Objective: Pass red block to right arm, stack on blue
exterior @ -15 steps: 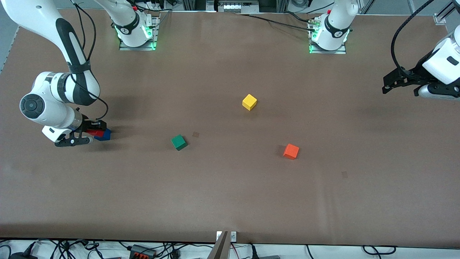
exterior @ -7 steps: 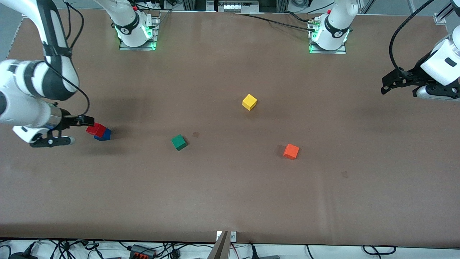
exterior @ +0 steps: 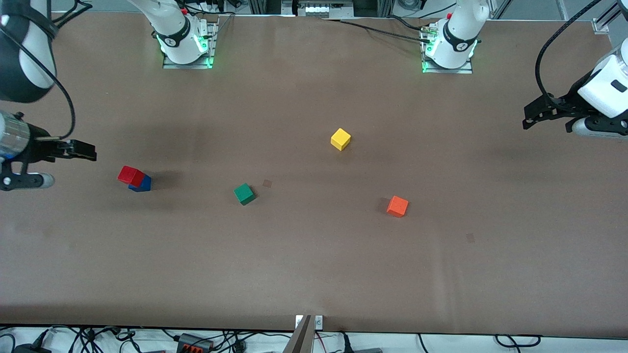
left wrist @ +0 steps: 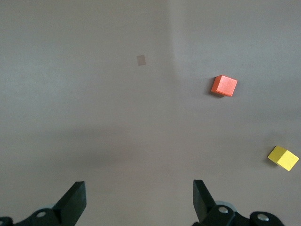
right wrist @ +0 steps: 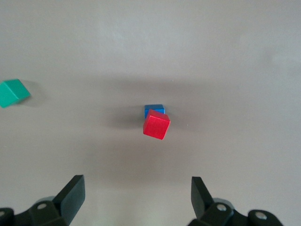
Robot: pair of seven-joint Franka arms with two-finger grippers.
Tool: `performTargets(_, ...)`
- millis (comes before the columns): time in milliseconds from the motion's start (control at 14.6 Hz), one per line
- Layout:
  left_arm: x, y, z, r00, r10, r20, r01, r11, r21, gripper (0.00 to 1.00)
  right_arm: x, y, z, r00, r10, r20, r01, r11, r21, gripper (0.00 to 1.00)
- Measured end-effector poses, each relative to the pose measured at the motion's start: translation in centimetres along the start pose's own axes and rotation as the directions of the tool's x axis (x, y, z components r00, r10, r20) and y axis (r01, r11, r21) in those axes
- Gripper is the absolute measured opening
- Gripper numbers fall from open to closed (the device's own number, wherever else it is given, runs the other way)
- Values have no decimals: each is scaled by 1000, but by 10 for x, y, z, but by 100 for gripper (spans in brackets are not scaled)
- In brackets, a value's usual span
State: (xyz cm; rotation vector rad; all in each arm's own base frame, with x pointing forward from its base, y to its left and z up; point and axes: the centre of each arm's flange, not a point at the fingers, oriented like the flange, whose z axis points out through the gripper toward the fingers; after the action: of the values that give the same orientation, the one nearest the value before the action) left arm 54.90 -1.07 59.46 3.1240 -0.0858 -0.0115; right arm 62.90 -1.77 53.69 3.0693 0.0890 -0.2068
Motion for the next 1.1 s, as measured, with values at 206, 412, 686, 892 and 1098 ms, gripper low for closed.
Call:
performTargets(206,0,0,0,1000,0,0,0,1000,0,100,-8,8,-23,999,14,-39,-14,1000,2,100)
performTargets(412,0,0,0,1000,0,0,0,1000,0,100,-9,18,-30,998,38,-56,-38,999,3,100)
performTargets(686,0,0,0,1000,1,0,-1,1000,0,100,-11,37,-29,995,80,-58,-77,995,62,100)
performTargets(892,0,0,0,1000,1,0,-1,1000,0,100,-12,40,-31,994,87,-66,-82,994,71,100)
performTargets(1098,0,0,0,1000,1,0,-1,1000,0,100,-12,46,-40,990,96,-103,-88,993,80,100)
